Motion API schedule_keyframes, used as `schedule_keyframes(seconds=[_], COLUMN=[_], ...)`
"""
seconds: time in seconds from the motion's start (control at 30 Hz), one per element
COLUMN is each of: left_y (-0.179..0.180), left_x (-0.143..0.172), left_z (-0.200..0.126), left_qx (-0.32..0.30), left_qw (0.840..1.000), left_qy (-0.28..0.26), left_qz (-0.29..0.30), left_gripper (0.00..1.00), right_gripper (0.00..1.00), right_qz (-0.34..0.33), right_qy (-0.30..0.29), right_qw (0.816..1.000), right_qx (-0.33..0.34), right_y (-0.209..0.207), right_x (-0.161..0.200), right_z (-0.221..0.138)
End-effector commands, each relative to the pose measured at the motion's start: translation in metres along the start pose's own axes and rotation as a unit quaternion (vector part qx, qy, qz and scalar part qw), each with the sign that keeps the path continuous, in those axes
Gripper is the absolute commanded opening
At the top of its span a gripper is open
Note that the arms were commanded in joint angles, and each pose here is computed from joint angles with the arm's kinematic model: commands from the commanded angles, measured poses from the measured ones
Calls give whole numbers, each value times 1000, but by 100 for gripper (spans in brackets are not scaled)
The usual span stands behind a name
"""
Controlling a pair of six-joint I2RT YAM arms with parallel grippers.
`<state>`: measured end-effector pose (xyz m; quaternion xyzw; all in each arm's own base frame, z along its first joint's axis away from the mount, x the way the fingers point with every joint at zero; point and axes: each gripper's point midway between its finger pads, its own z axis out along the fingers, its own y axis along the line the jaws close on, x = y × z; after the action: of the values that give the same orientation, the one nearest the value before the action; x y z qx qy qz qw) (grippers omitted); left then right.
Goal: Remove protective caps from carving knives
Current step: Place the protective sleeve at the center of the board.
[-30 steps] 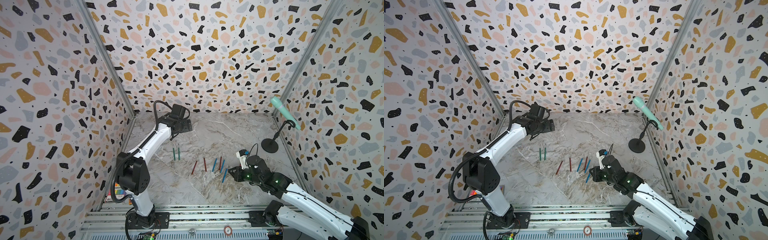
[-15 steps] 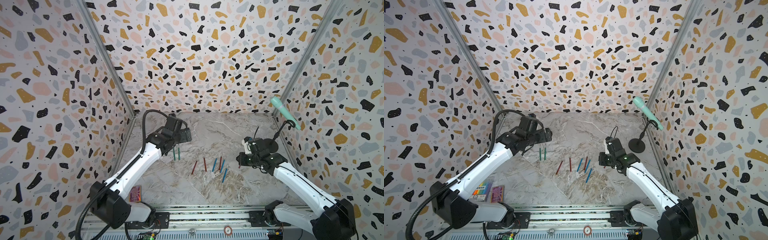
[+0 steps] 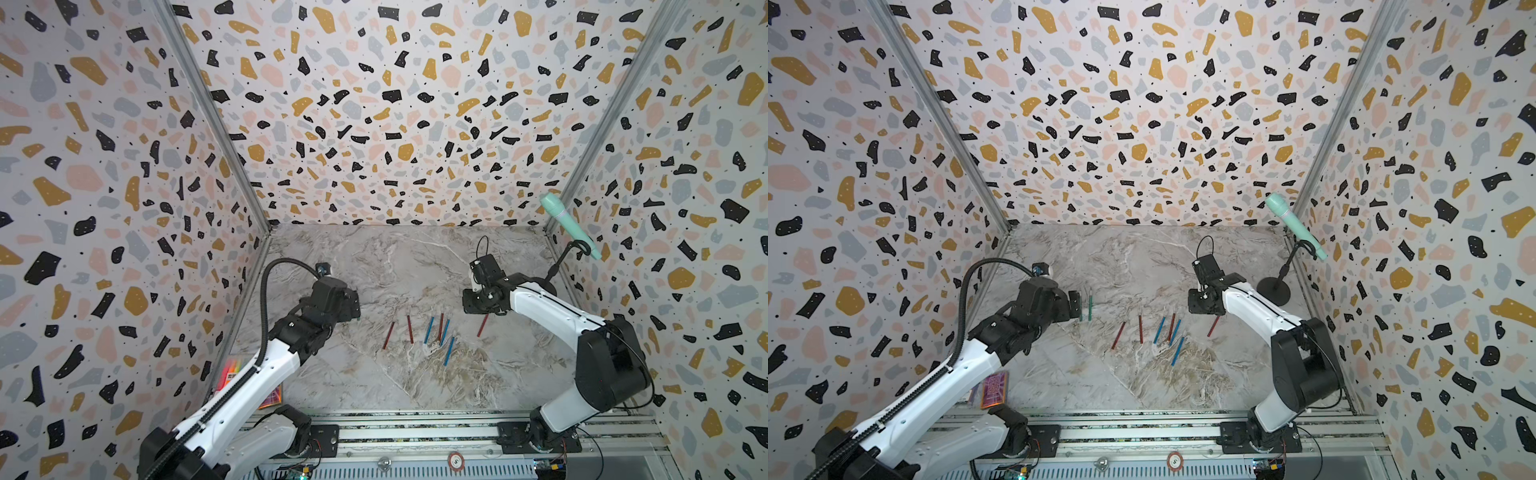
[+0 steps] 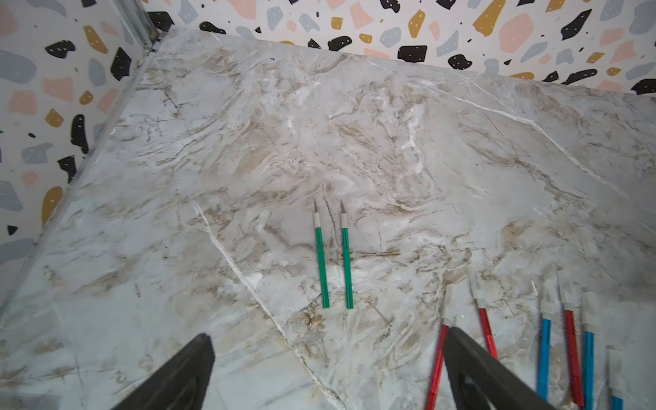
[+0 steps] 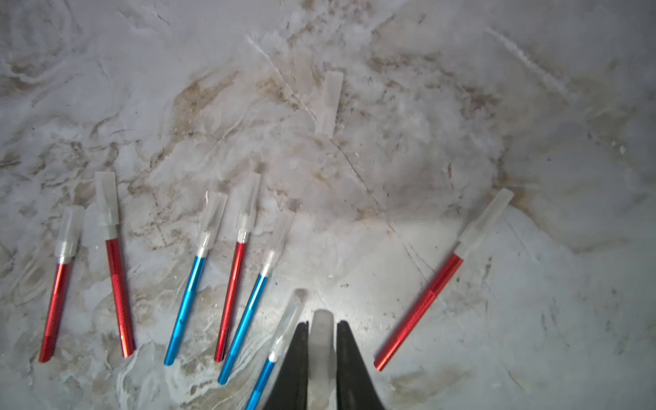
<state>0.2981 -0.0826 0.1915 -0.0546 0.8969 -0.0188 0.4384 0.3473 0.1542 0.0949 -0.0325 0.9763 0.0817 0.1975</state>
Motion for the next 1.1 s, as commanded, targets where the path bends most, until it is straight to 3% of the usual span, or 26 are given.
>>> schedule_keyframes(seconds=[0.0,0.33,0.5,1.07], left_y=[12,19,19,19], left_x=[-7,-10,-10,-8], left_z=[-2,-5,-4,-2], left_qx=[-26,-45,-48,-50], left_qw=[999,998,998,998], left_qy=[-32,-36,-34,-29], left_qz=[2,2,6,12], left_gripper=[100,99,99,100], right_gripper=[0,0,0,0], right_qz=[-7,5,20,49], right_qy=[9,53,75,101], right_qw=[1000,998,997,994], right_qx=[15,39,12,14], right_y=[-5,-22,-23,-29], right_x=[-17,-38,-44,-54], right_z=[8,50,69,90])
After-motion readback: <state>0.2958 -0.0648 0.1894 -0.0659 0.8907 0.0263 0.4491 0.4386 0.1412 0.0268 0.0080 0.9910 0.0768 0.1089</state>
